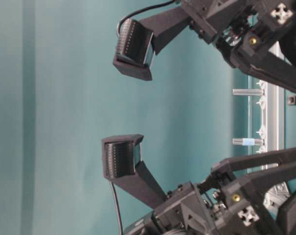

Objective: Insert the wire through the string loop located in the center.

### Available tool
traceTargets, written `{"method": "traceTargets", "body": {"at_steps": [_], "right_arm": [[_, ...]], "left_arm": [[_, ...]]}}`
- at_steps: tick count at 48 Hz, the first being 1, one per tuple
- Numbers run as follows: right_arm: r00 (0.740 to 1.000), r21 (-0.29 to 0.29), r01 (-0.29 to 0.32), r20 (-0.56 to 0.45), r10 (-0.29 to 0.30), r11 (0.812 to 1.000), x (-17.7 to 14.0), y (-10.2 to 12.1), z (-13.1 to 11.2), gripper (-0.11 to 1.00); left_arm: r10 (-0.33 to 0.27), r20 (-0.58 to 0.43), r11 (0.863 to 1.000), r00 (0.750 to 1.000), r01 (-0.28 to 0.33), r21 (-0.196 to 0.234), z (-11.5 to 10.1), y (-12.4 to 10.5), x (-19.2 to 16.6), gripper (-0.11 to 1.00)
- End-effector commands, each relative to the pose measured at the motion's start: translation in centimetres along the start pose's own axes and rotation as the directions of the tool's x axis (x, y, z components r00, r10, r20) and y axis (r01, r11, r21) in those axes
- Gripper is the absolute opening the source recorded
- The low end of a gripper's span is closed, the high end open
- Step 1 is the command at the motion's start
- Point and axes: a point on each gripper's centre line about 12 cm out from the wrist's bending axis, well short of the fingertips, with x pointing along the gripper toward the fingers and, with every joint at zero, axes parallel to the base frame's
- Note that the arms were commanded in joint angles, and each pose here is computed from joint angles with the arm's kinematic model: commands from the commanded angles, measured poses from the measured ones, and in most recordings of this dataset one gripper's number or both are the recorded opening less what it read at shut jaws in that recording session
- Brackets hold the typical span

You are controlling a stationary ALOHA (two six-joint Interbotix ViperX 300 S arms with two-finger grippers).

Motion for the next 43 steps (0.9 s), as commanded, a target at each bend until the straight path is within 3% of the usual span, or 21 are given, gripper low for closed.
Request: {"method": "traceTargets", "body": {"at_steps": [1, 16, 34, 38, 43], "right_arm": [[0.999, -0.002, -0.005, 0.033, 0.005, 1.000, -0.2, 0.1, 1.0, 0.08], [0.999, -0.001, -0.005, 0.037, 0.005, 1.000, -0.2, 0.1, 1.1, 0.08], [0.999, -0.001, -0.005, 0.038, 0.005, 1.000, -0.2, 0.1, 1.1, 0.08], [0.999, -0.001, -0.005, 0.040, 0.005, 1.000, -0.2, 0.1, 1.1, 0.08], [0.999, -0.001, -0.004, 0.037, 0.004, 1.000, -0.2, 0.1, 1.0, 0.08]], "left_arm": [[-0.002, 0.044, 1.000, 0.999, 0.002, -0.006, 0.9, -0.1, -0.4, 0.89], [-0.012, 0.013, 1.000, 1.000, 0.012, -0.009, 0.7, -0.9, 2.9, 0.89], [-0.013, 0.009, 1.000, 1.000, 0.013, -0.011, 0.5, -1.0, 2.7, 0.87], [-0.012, 0.009, 1.000, 1.000, 0.013, -0.009, 0.5, -1.0, 2.8, 0.79], [-0.012, 0.008, 1.000, 1.000, 0.012, -0.009, 0.4, -1.0, 2.8, 0.55]]}}
